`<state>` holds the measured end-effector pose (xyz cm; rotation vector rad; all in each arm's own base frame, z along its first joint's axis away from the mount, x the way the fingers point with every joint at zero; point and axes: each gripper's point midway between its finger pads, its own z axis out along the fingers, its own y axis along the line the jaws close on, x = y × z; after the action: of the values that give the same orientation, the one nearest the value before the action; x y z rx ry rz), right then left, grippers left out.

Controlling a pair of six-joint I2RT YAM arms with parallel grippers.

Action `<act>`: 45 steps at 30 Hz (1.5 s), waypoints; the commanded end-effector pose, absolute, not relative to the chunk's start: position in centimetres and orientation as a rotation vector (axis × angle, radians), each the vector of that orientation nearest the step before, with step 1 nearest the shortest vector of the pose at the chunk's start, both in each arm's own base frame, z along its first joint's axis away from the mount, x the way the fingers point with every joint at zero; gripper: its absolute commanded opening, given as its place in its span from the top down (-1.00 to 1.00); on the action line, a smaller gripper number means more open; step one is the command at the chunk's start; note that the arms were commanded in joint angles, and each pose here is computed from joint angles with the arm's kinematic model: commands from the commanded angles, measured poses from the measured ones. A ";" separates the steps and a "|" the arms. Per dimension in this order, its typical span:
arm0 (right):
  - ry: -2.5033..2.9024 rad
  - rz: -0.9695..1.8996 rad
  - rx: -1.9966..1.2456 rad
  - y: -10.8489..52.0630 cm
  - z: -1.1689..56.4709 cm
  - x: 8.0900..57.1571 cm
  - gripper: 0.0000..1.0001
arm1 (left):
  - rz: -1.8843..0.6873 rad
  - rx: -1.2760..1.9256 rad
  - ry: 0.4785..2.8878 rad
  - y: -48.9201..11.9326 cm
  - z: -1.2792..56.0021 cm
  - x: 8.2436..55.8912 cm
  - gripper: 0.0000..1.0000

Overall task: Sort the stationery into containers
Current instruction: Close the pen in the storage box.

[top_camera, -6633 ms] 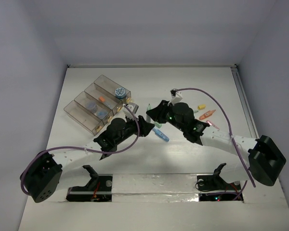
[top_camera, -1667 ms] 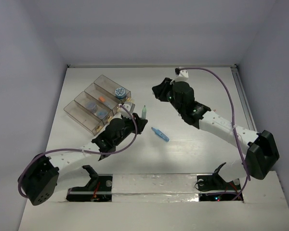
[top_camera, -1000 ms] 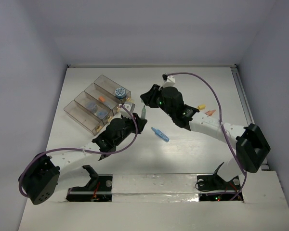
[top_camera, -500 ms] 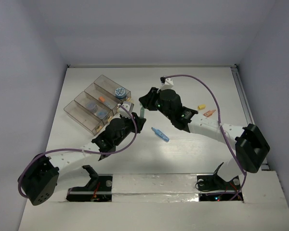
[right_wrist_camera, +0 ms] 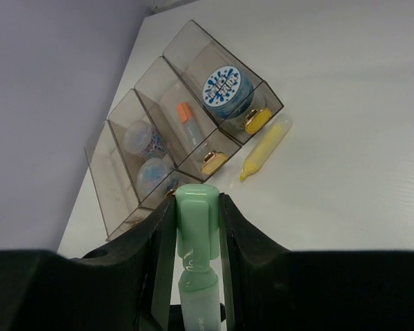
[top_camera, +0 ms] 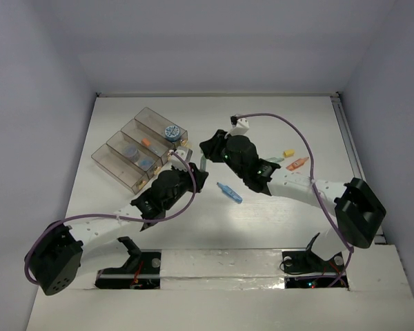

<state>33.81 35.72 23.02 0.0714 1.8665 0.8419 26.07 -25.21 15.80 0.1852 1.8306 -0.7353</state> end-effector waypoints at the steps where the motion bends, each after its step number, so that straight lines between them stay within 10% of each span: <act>1: 1.813 0.883 0.099 36.4 23.5 32.7 0.98 | -0.757 0.136 1.726 -24.8 18.7 26.5 1.00; 45: 1.870 1.175 -0.230 38.2 23.1 23.9 1.00 | -0.916 0.086 1.527 -23.2 24.3 24.5 1.00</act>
<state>27.66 37.02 24.63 -0.0644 1.7666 1.1051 22.97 -23.98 17.98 0.1897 1.7429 -0.8795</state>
